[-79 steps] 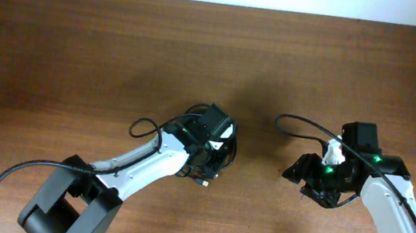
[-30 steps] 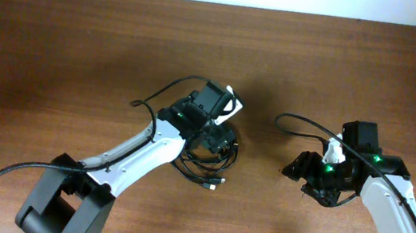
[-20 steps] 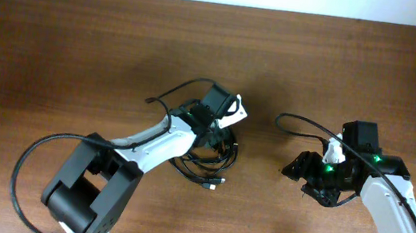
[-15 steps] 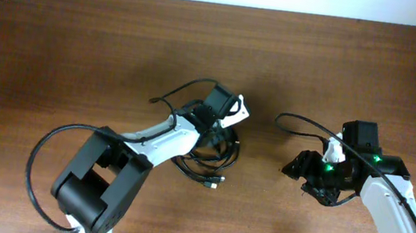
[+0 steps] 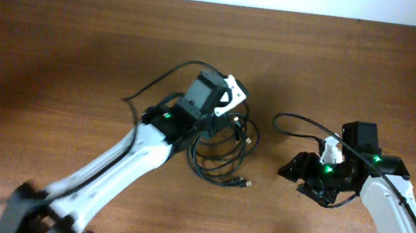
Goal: Untangle cables
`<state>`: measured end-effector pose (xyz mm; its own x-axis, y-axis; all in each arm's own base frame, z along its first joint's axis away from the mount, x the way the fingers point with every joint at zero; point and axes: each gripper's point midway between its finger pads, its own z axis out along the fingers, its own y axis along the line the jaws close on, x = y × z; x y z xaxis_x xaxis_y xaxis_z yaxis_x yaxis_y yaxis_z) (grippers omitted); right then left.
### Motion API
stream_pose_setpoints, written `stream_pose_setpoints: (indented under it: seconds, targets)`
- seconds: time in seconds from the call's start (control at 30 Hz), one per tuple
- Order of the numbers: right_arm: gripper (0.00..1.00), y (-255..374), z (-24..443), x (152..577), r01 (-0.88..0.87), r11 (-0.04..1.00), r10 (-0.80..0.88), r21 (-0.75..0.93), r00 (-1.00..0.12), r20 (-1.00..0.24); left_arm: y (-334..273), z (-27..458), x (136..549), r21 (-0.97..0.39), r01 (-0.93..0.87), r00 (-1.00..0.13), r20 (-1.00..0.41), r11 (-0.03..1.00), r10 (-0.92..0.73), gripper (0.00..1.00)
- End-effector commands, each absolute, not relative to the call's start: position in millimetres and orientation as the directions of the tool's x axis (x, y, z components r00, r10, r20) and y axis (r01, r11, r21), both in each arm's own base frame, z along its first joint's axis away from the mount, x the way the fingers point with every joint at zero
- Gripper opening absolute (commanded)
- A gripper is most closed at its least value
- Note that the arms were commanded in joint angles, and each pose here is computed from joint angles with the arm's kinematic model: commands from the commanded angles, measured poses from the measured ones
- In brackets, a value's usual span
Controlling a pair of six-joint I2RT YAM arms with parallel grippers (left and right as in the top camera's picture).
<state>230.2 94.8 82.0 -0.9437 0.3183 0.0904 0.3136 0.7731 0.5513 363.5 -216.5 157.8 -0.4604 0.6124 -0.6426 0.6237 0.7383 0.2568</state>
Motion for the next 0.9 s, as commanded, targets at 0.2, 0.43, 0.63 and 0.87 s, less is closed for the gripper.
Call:
stream_pose_setpoints:
  seconds: [0.2,0.43,0.63,0.87]
  targets:
    - [0.69,153.4,147.6,235.0,-0.113,0.454,0.036,0.884,-0.989,-0.144,-209.4,259.8,339.7,-0.094,0.43,-0.523,-0.837,0.898,0.163,0.0]
    - [0.7,203.4,178.1,277.0,-0.087,0.386,0.124,0.918,-0.982,-0.145,-206.1,351.7,302.7,-0.155,0.537,-0.324,-0.945,0.829,0.034,0.0]
    - [0.7,247.8,205.8,324.1,0.054,0.358,0.433,0.932,-0.894,-0.114,-197.3,386.1,271.5,-0.166,0.594,-0.252,-0.968,0.787,-0.014,0.0]
    - [0.7,256.2,187.9,332.6,0.094,0.484,0.57,0.87,-0.788,-0.232,-201.1,402.6,266.2,-0.179,0.626,-0.212,-0.976,0.759,-0.055,0.0]
